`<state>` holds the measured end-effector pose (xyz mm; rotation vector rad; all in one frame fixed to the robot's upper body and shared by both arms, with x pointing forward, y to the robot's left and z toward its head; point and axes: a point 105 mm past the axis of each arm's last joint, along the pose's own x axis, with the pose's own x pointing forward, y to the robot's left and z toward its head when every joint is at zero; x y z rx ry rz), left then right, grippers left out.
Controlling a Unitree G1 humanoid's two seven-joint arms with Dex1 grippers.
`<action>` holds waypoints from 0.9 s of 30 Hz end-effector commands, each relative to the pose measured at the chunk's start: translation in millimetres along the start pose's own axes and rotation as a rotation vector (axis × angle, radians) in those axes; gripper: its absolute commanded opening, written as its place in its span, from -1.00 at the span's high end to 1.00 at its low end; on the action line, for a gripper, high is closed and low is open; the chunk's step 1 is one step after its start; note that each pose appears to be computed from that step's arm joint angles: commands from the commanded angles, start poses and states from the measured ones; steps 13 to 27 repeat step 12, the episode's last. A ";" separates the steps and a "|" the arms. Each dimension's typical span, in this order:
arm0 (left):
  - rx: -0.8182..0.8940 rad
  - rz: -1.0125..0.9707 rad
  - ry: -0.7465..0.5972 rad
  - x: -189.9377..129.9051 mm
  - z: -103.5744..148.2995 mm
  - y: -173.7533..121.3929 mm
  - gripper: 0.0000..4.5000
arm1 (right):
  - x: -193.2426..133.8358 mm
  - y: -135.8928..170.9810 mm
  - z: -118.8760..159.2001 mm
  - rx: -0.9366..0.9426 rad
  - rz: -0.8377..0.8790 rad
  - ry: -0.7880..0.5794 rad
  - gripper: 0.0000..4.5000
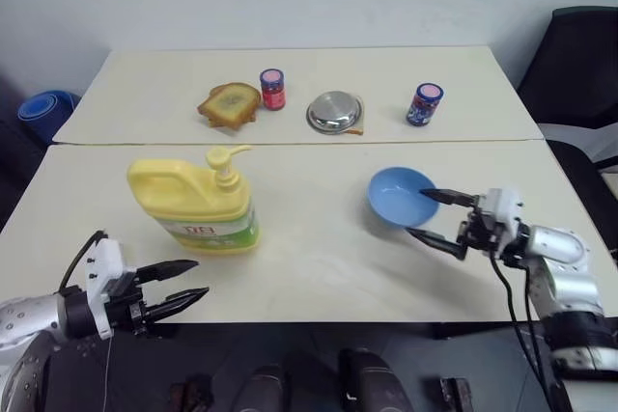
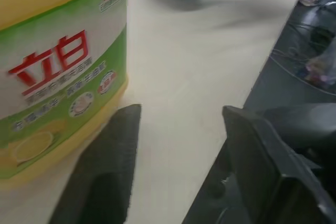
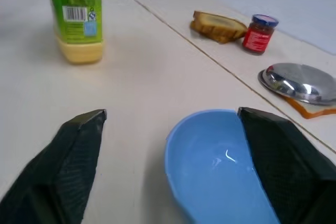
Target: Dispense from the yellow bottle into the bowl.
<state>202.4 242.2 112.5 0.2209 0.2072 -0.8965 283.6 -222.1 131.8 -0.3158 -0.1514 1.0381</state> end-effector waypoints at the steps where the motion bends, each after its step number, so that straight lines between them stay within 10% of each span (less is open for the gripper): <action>1: 0.068 0.117 0.023 -16.2 -22.7 4.5 -0.47 | -17.8 36.2 7.6 -0.005 0.078 0.017 -1.00; 7: 0.170 0.259 0.071 -18.1 -47.0 8.2 -0.47 | -22.1 73.8 -13.6 -0.055 0.104 0.076 -1.00; 27: 0.160 0.292 0.040 -9.1 -49.8 6.1 -0.47 | -26.6 58.5 -22.1 -0.133 0.009 0.099 -1.00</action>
